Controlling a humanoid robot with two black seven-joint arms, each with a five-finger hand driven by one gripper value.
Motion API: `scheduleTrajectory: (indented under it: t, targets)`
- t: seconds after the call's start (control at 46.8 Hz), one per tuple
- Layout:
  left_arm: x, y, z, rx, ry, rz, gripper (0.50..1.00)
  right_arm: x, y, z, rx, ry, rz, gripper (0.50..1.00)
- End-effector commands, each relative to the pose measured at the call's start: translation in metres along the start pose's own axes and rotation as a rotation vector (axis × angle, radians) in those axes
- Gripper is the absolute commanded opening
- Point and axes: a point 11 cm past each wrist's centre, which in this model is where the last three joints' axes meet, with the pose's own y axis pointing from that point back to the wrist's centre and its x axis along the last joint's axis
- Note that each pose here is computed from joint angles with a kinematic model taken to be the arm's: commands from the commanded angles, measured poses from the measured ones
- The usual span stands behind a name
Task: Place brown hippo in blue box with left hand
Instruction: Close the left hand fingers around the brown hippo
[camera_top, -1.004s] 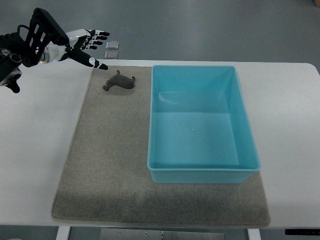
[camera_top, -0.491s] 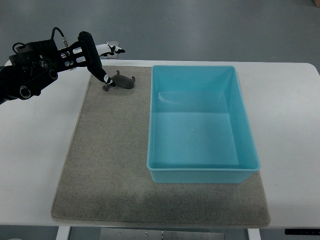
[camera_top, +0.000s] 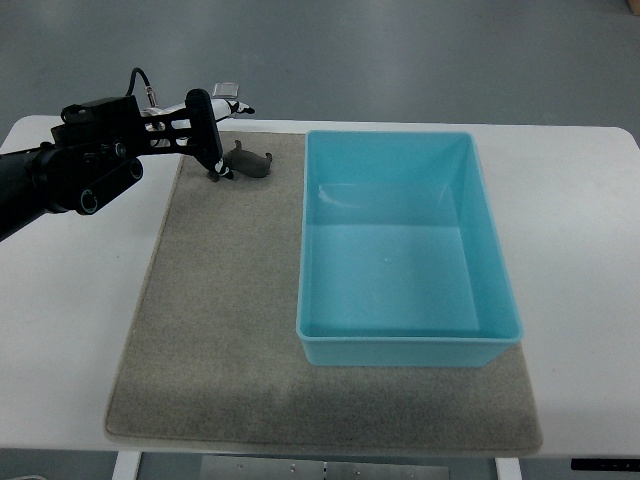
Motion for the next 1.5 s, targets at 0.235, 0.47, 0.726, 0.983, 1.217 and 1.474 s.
scheduleTrajectory:
  t: [0.235,0.47,0.726,0.983,1.217,1.474]
  targets:
    - [-0.004,-0.001,0.001,-0.003,-0.017,-0.009,0.859,0.0,0.0,0.0,0.0,0.0,0.0,0.936]
    - [-0.007,-0.002,0.006,-0.013,-0.026,-0.017,0.853,0.0,0.0,0.0,0.0,0.0,0.0,0.936]
    - [-0.012,-0.004,0.011,-0.023,-0.04,-0.028,0.806,0.0,0.0,0.0,0.0,0.0,0.0,0.936]
    - [-0.014,-0.005,0.013,-0.025,-0.046,-0.033,0.686,0.0,0.0,0.0,0.0,0.0,0.0,0.936]
    - [-0.014,-0.005,0.013,-0.025,-0.049,-0.035,0.624,0.0,0.0,0.0,0.0,0.0,0.0,0.936]
    - [-0.009,-0.005,0.014,-0.026,-0.06,-0.03,0.5,0.0,0.0,0.0,0.0,0.001,0.0,0.936]
